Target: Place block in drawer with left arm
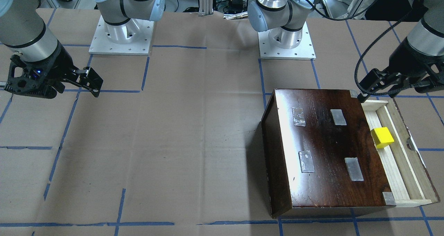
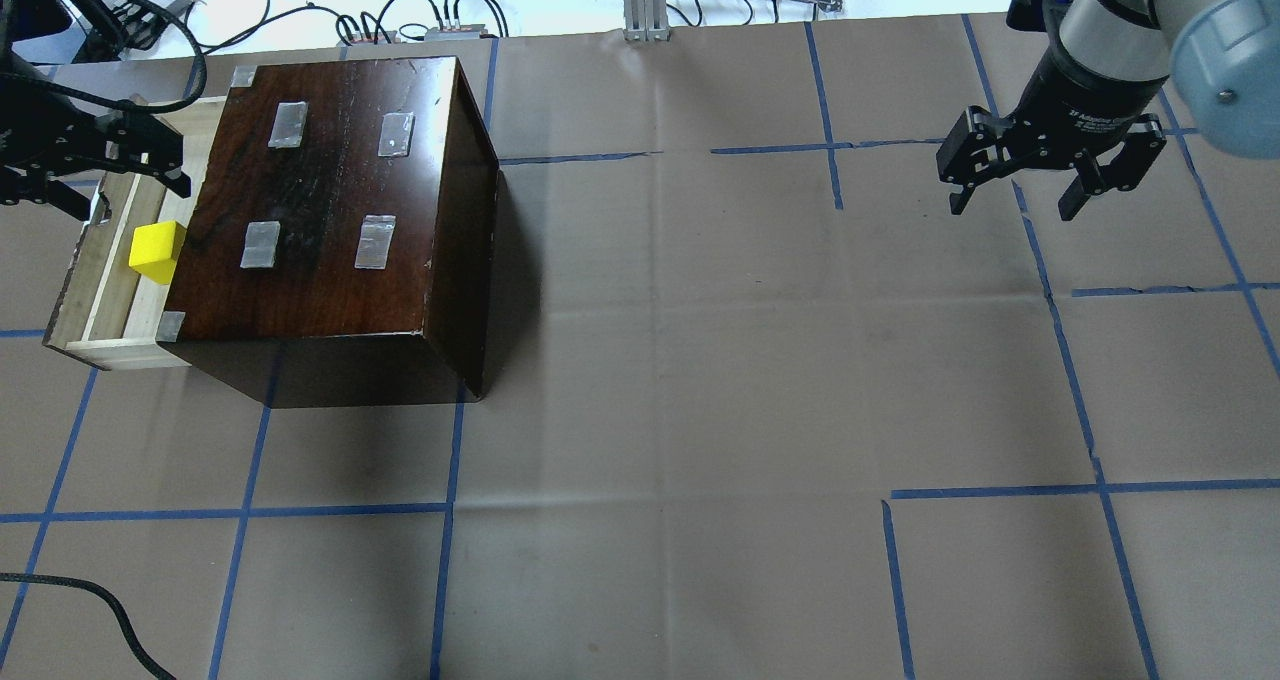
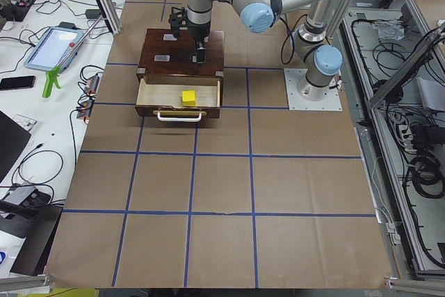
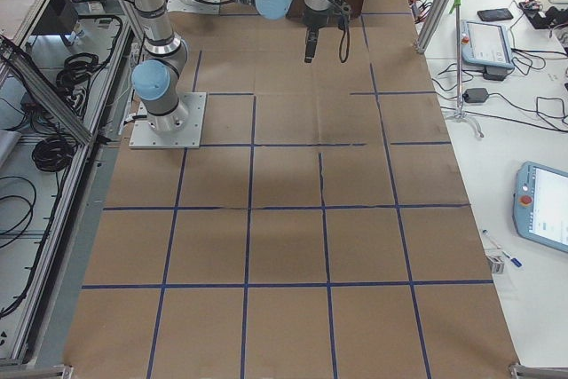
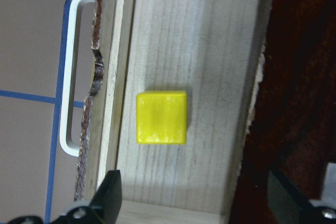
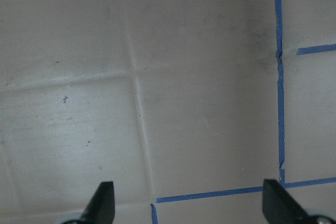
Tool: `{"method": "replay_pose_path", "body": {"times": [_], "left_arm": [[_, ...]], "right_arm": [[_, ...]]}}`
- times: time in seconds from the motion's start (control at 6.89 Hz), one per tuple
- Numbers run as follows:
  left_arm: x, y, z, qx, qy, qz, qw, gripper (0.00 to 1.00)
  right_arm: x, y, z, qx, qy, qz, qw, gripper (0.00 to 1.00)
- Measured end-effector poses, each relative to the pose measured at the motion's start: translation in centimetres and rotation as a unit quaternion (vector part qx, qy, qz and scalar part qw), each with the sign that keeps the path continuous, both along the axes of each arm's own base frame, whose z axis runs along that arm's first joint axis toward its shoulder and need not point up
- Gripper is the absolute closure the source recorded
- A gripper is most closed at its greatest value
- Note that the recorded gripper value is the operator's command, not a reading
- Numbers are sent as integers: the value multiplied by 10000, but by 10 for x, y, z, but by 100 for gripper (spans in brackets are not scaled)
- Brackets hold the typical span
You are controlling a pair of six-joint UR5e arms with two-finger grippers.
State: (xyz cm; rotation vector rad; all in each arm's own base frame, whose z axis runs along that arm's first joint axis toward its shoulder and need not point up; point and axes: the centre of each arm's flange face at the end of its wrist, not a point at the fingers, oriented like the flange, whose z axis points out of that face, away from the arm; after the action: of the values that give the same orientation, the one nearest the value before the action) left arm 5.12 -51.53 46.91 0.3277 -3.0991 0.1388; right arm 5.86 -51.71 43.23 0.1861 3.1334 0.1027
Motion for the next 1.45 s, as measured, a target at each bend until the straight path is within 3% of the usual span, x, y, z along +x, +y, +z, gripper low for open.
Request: {"method": "replay_pose_path", "body": {"times": [0.29, 0.73, 1.16, 1.45], "left_arm": [[-64, 7, 8, 51, 67, 129, 9999, 2], [-143, 19, 6, 207, 95, -206, 9995, 2], [-174, 30, -1, 301, -11, -763, 9966, 2], [-177, 32, -3, 319, -23, -911, 9953, 2]], "right_arm": [[0, 0, 0, 0, 0, 3, 10000, 0], [0, 0, 0, 3, 0, -2, 10000, 0], [0, 0, 0, 0, 0, 3, 10000, 0], [0, 0, 0, 0, 0, 4, 10000, 0]]}}
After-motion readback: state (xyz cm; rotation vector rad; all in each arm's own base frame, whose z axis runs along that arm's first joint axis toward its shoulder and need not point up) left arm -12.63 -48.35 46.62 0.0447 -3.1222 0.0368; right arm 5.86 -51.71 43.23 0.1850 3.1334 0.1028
